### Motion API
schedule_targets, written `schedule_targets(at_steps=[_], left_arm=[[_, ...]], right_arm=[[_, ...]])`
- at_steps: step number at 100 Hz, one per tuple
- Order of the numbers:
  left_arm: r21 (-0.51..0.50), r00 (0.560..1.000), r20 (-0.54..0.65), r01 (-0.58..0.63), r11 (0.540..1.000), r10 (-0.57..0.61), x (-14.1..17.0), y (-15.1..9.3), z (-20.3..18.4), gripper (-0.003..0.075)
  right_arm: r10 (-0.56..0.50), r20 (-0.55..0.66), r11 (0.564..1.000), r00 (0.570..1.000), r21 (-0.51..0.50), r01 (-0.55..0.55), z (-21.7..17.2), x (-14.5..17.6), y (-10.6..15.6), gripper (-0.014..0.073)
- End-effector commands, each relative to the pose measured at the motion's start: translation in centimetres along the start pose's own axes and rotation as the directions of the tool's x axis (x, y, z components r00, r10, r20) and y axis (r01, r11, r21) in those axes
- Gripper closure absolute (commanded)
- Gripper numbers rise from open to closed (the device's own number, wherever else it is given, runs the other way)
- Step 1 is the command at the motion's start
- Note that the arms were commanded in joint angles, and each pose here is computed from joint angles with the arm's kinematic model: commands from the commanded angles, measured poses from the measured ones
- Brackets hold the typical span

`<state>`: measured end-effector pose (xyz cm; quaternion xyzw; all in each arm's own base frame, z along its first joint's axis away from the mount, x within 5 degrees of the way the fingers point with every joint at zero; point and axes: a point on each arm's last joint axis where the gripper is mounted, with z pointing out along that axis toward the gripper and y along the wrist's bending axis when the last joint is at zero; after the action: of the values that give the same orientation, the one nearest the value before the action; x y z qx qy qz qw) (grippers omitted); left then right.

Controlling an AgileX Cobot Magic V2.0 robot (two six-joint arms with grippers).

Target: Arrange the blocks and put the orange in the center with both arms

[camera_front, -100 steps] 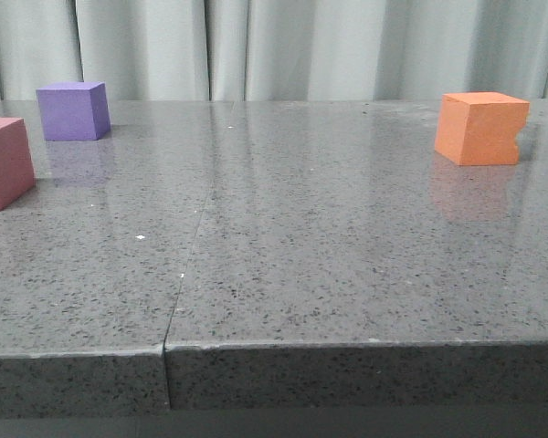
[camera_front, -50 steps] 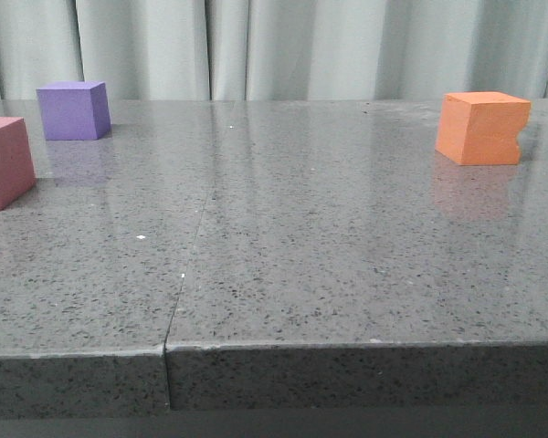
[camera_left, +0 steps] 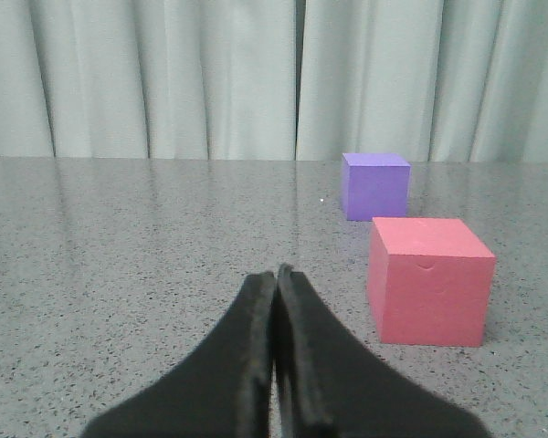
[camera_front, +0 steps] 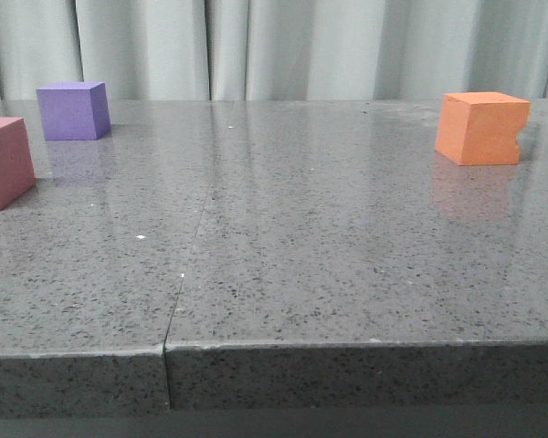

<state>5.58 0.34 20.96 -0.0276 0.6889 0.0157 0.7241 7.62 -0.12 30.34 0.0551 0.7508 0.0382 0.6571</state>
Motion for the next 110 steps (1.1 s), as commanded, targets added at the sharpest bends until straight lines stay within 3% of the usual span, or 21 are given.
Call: schedule_targets(at_steps=[1,20,27,45,56,76,110], left_arm=[[-0.001,0.998,0.065,0.008,1.0,-0.008,0.5,0.0,-0.1,0.0741],[-0.001,0.998,0.065,0.008,1.0,-0.008,0.5,0.0,-0.1,0.0741],[-0.001,0.998,0.065,0.008,1.0,-0.008,0.5,0.0,-0.1,0.0741],[-0.001,0.998,0.065,0.008,1.0,-0.008,0.5,0.0,-0.1,0.0741],[-0.001,0.998,0.065,0.008,1.0,-0.008,0.5,0.0,-0.1,0.0741],[-0.001,0.998,0.065,0.008,1.0,-0.008,0.5,0.0,-0.1,0.0741],[-0.001,0.998,0.065,0.008,1.0,-0.008,0.5,0.0,-0.1,0.0741]], right_arm=[[-0.014,0.027,1.0,1.0,0.0,0.014,0.8,-3.0,0.4,0.065],[-0.012,-0.089,1.0,0.996,0.015,0.014,3.6,-6.3,0.8,0.059],[-0.011,-0.124,1.0,0.992,0.019,0.013,4.8,-7.3,0.9,0.0484],[0.001,-0.192,1.0,0.981,0.024,0.004,7.4,-9.1,1.2,0.0068],[0.008,-0.251,1.0,0.968,0.03,0.0,9.1,-9.8,1.3,-0.006],[0.051,-0.44,0.999,0.897,0.035,-0.039,12.0,-10.8,1.9,-0.007],[-0.026,-0.638,0.999,0.769,-0.031,0.008,17.8,-12.8,4.2,-0.007]])
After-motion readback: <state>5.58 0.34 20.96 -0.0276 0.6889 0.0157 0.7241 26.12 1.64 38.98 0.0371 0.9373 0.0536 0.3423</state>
